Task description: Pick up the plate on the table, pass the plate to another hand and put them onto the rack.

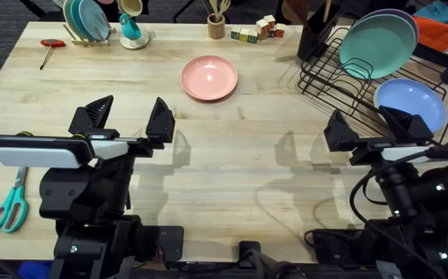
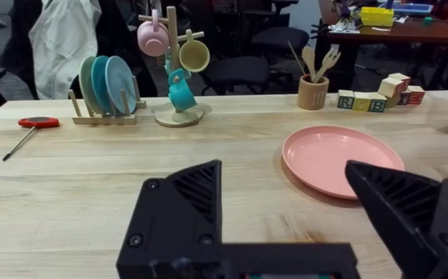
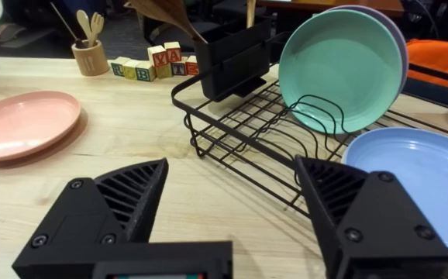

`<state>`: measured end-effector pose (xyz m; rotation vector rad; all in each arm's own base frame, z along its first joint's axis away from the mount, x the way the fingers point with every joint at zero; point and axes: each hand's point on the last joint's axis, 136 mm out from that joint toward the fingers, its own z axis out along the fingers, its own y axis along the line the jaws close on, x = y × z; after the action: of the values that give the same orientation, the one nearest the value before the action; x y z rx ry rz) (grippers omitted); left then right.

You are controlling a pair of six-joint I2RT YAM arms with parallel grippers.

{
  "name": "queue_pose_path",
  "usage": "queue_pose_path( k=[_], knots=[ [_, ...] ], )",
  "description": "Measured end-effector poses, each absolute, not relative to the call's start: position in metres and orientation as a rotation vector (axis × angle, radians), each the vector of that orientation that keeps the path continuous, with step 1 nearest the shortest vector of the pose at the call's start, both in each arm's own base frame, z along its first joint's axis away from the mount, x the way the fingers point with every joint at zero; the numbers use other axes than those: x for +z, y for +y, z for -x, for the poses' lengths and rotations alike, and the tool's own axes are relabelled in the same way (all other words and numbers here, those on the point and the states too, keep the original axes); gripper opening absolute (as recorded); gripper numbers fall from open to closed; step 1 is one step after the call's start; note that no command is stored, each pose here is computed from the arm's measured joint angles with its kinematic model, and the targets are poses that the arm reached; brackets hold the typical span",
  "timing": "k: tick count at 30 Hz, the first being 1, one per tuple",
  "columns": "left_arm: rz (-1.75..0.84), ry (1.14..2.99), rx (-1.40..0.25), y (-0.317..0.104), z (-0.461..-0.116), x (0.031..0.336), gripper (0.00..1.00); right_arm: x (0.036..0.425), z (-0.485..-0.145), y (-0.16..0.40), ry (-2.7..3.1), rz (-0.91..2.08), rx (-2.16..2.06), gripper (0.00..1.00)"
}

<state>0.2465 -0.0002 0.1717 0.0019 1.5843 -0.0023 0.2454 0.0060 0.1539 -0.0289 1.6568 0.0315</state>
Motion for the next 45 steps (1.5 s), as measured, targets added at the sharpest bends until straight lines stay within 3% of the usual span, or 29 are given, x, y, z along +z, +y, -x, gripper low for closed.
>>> queue_pose_path(
  k=[18, 24, 28, 34, 45],
  knots=[
    [0.002, 1.601, -0.006, 0.000, -0.246, 0.168, 0.993, 0.153, -0.245, 0.005, 1.664, 0.034, 0.019, 0.995],
    [0.025, 1.725, -0.020, 0.000, -0.238, 0.157, 0.993, 0.152, -0.239, 0.005, 1.727, 0.034, 0.015, 0.995],
    [0.033, 1.743, -0.024, 0.001, -0.231, 0.181, 0.993, 0.168, -0.234, 0.005, 1.766, 0.044, 0.007, 0.995],
    [0.043, 1.740, -0.014, 0.003, -0.234, 0.232, 0.993, 0.226, -0.236, 0.005, 1.742, 0.066, -0.012, 0.995],
    [0.056, 1.893, -0.001, 0.005, -0.285, 0.293, 0.993, 0.288, -0.282, 0.004, 1.905, 0.076, -0.011, 0.993]
  ],
)
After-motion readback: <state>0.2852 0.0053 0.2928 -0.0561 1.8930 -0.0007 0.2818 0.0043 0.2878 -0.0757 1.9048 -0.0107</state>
